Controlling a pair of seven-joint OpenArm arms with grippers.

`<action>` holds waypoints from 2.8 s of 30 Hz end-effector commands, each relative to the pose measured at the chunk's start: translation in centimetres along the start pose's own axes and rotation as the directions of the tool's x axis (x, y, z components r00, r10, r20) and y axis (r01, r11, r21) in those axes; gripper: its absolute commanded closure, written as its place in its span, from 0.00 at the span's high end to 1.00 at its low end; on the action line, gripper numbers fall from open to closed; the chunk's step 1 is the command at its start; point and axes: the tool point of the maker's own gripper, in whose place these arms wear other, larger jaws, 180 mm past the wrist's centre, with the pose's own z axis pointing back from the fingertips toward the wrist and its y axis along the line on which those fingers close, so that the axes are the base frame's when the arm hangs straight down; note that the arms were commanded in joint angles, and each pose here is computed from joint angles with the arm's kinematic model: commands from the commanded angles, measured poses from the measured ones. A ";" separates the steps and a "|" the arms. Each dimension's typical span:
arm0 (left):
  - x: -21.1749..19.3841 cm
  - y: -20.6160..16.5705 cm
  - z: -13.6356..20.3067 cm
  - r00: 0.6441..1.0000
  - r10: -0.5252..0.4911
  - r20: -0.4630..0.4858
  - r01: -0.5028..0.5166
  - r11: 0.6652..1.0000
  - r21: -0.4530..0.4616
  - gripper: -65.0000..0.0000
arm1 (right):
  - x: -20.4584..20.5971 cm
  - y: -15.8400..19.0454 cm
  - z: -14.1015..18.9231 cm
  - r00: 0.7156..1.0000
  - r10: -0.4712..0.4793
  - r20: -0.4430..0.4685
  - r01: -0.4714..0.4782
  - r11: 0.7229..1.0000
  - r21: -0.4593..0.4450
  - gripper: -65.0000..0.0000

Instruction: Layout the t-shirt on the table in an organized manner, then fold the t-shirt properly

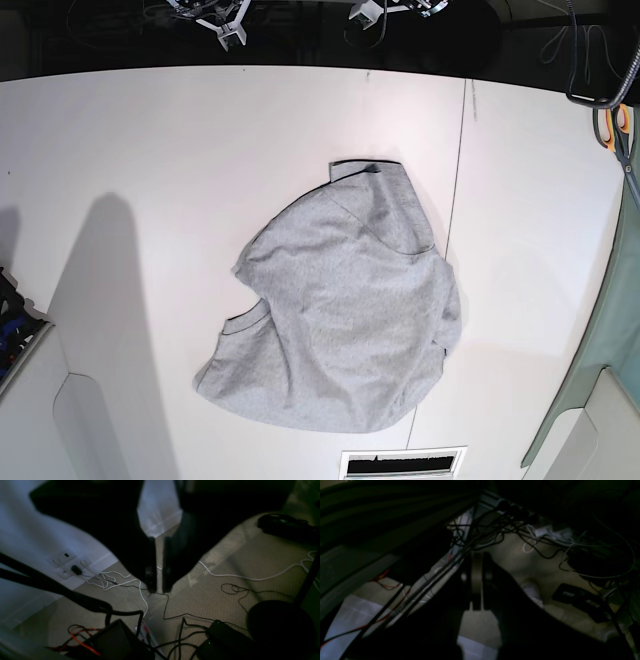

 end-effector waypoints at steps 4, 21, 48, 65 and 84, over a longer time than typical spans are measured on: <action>0.1 -0.4 0.0 1.000 -0.004 0.005 0.004 1.000 -0.014 0.07 | 0.1 0.0 0.0 1.000 0.002 0.010 -0.002 1.000 0.005 0.00; -2.2 -3.0 -0.3 1.000 -0.016 -0.006 0.016 0.998 -0.054 0.07 | -3.0 0.6 0.5 1.000 0.009 -0.008 -0.009 1.000 0.007 0.00; 3.8 3.1 23.0 0.651 0.244 0.719 -0.204 0.968 -0.144 0.17 | 7.0 5.2 23.1 0.769 -0.038 0.638 -0.176 0.947 0.269 0.00; 9.7 11.8 32.5 0.549 0.017 0.836 -0.167 0.982 0.089 0.56 | 26.6 -10.2 29.3 0.476 -0.151 0.866 0.179 0.981 0.073 0.45; 17.9 17.2 29.9 0.493 0.169 0.854 -0.201 0.977 -0.077 0.56 | 39.6 -7.6 21.6 0.524 -0.405 0.750 0.188 0.913 0.361 0.53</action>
